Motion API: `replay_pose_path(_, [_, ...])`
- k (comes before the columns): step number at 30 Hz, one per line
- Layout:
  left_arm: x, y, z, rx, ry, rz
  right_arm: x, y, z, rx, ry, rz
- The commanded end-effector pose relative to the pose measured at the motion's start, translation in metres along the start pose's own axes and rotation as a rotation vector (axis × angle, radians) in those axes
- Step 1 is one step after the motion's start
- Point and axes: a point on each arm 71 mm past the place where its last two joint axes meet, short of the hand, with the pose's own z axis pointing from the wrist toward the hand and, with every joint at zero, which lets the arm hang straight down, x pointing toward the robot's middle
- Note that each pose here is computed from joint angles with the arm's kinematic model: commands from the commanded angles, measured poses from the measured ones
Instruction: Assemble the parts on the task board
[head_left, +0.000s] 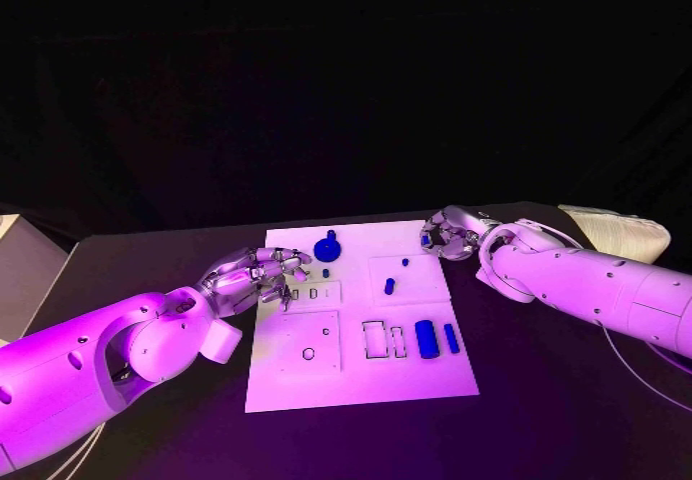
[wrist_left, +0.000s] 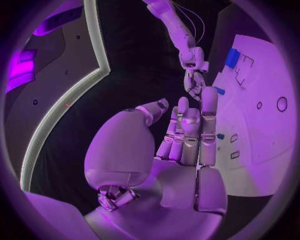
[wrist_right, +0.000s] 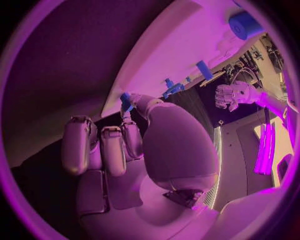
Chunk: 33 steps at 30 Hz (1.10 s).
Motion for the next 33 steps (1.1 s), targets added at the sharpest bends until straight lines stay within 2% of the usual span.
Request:
replay_pose_path(1, [0.0009, -0.0012, 0.0003, 0.012, 0.002, 0.001, -0.002, 0.002, -0.001, -0.001, -0.036, -0.015])
replay_pose_path(12, [-0.0043, -0.0007, -0.0007, 0.012, -0.015, 0.001, -0.015, 0.019, -0.004, 0.001, -0.090, 0.003])
replay_pose_path(18, [-0.0101, -0.0002, -0.0015, 0.012, -0.037, 0.002, -0.018, 0.045, -0.008, -0.009, -0.095, 0.033])
replay_pose_path(25, [-0.0093, 0.0004, -0.0001, 0.008, -0.047, 0.002, -0.010, 0.085, -0.014, -0.063, -0.060, 0.051])
replay_pose_path(33, [-0.0107, 0.0011, 0.0006, 0.006, -0.059, 0.009, 0.014, 0.132, -0.018, -0.112, 0.012, 0.054])
